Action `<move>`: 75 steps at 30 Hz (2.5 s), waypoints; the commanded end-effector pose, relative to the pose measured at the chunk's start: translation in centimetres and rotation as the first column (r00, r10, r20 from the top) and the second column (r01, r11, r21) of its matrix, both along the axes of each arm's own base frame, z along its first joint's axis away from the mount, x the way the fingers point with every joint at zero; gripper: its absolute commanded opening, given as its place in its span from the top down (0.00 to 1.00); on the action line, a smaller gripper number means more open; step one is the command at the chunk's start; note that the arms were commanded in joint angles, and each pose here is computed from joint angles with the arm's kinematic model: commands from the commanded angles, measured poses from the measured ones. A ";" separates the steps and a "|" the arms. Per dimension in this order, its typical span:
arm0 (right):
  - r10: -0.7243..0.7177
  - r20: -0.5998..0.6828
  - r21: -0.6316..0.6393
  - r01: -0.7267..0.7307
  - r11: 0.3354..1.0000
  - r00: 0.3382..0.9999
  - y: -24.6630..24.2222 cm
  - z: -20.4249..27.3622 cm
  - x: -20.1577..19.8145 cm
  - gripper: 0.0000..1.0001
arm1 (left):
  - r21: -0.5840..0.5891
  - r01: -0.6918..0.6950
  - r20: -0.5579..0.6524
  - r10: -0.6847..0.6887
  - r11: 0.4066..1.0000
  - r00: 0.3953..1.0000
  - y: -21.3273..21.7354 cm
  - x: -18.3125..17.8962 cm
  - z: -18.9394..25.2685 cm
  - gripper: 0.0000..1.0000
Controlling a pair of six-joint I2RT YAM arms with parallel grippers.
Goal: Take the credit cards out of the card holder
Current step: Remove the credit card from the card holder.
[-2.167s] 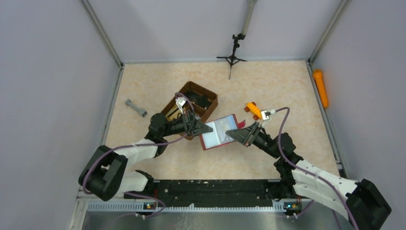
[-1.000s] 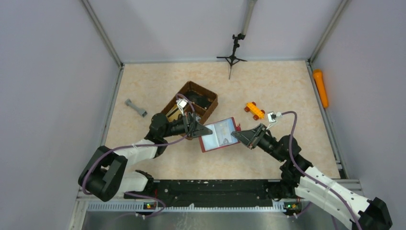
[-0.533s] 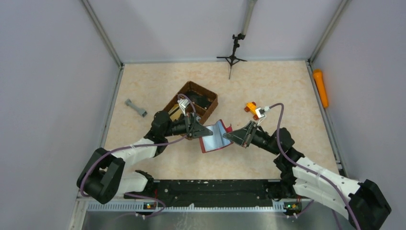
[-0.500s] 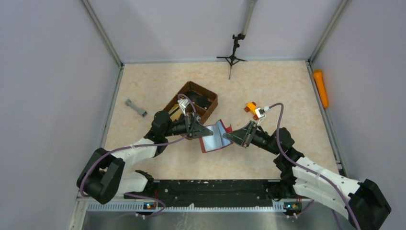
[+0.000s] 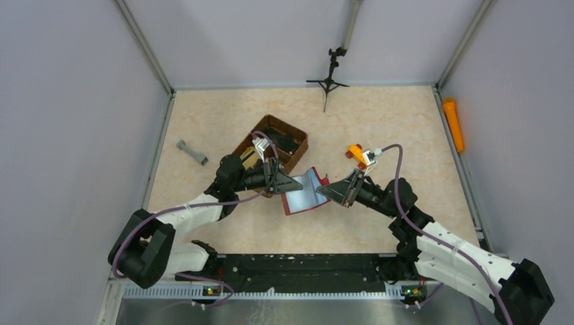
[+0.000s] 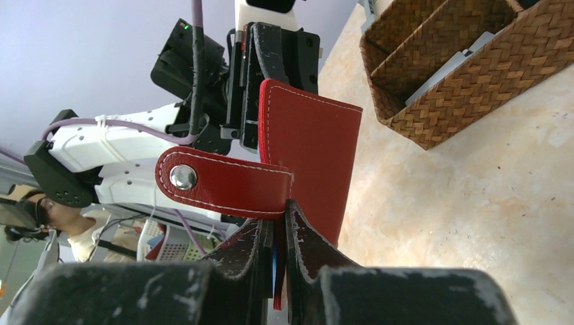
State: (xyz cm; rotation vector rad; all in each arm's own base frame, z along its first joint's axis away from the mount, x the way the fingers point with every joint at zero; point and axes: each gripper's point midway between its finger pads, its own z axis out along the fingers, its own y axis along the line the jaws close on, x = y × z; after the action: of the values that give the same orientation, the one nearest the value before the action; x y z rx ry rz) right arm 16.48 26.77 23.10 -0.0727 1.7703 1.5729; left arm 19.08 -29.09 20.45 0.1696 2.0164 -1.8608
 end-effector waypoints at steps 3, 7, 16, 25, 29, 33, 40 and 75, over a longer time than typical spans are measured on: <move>0.034 0.037 0.010 -0.034 0.999 0.999 1.1 1.4 0.0 1.00 | -0.056 0.047 0.093 -0.042 0.997 0.995 -2.0 0.1 2.8 0.87; 0.053 0.034 0.020 -0.053 0.998 0.998 1.3 1.4 -0.3 1.00 | -0.058 0.056 0.087 -0.051 0.997 0.995 -2.5 0.2 2.6 0.90; -0.136 0.032 -0.117 0.138 0.983 0.990 -1.2 0.2 1.8 1.00 | -0.057 0.057 0.096 -0.051 0.997 0.994 -2.4 -0.2 2.6 0.75; -0.186 0.042 -0.169 0.190 0.967 0.982 -2.2 0.0 2.3 1.00 | -0.059 0.051 0.113 -0.044 0.997 0.993 -2.1 -0.6 2.8 0.20; -0.206 0.050 -0.187 0.212 0.959 0.977 -2.5 0.2 2.6 1.00 | -0.047 0.043 0.120 -0.037 0.998 0.992 -2.0 -0.6 2.7 0.13; -0.199 0.054 -0.177 0.206 0.963 0.978 -2.5 0.7 2.5 1.00 | -0.035 0.041 0.114 -0.037 0.999 0.993 -2.0 -0.6 2.4 0.16; -0.201 0.055 -0.148 0.207 0.967 0.978 -2.6 1.2 2.2 1.00 | 0.041 0.032 0.076 -0.036 0.999 0.997 -2.0 -0.2 0.6 0.41; 0.097 0.094 -0.405 -0.051 0.913 0.991 -0.9 1.3 -0.5 0.58 | -0.001 0.068 0.102 -0.067 0.998 0.992 -1.8 -0.8 1.8 0.98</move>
State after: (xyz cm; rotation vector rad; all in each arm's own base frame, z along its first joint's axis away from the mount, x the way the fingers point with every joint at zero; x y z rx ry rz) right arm 17.10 23.71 24.72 -0.3493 1.9635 1.0787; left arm 18.15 -30.37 18.54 0.2343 2.1271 -1.7804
